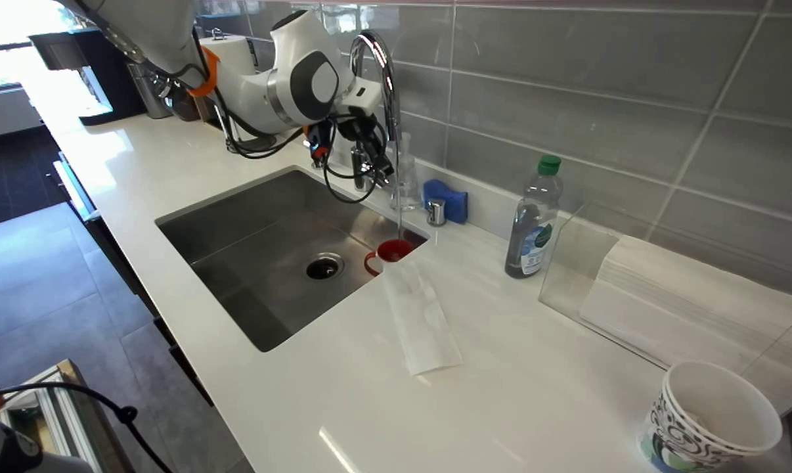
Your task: Open the tap
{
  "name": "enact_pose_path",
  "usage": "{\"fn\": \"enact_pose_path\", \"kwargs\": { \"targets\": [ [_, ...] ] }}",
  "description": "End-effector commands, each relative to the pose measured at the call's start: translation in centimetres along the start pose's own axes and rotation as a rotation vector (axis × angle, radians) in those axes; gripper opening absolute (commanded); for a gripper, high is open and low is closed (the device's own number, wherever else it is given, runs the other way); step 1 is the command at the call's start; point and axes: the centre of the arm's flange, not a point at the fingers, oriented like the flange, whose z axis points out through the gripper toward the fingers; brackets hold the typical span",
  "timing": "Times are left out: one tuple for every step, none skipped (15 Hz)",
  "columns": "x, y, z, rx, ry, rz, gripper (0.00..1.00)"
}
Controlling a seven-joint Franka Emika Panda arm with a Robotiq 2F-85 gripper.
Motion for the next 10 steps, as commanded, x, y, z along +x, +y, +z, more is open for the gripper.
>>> {"fn": "enact_pose_path", "kwargs": {
  "targets": [
    [0.1, 2.4, 1.2, -0.032, -0.018, -0.013, 0.05],
    [0.1, 2.2, 1.2, -0.028, -0.016, -0.019, 0.05],
    [0.0, 2.2, 1.0, -0.026, -0.013, -0.027, 0.05],
    [-0.1, 2.0, 1.0, -0.019, -0.005, -0.038, 0.05],
    [-0.2, 1.9, 0.8, -0.009, -0.001, -0.049, 0.05],
    [-0.3, 1.8, 0.7, -0.005, 0.012, -0.062, 0.05],
    [-0.5, 1.7, 0.4, 0.007, 0.019, -0.079, 0.05],
    [-0.7, 1.5, 0.1, 0.016, 0.027, -0.098, 0.05],
    [-0.9, 1.3, -0.2, 0.029, 0.033, -0.121, 0.05],
    [-1.1, 1.2, -0.4, 0.036, 0.037, -0.141, 0.05]
  ]
}}
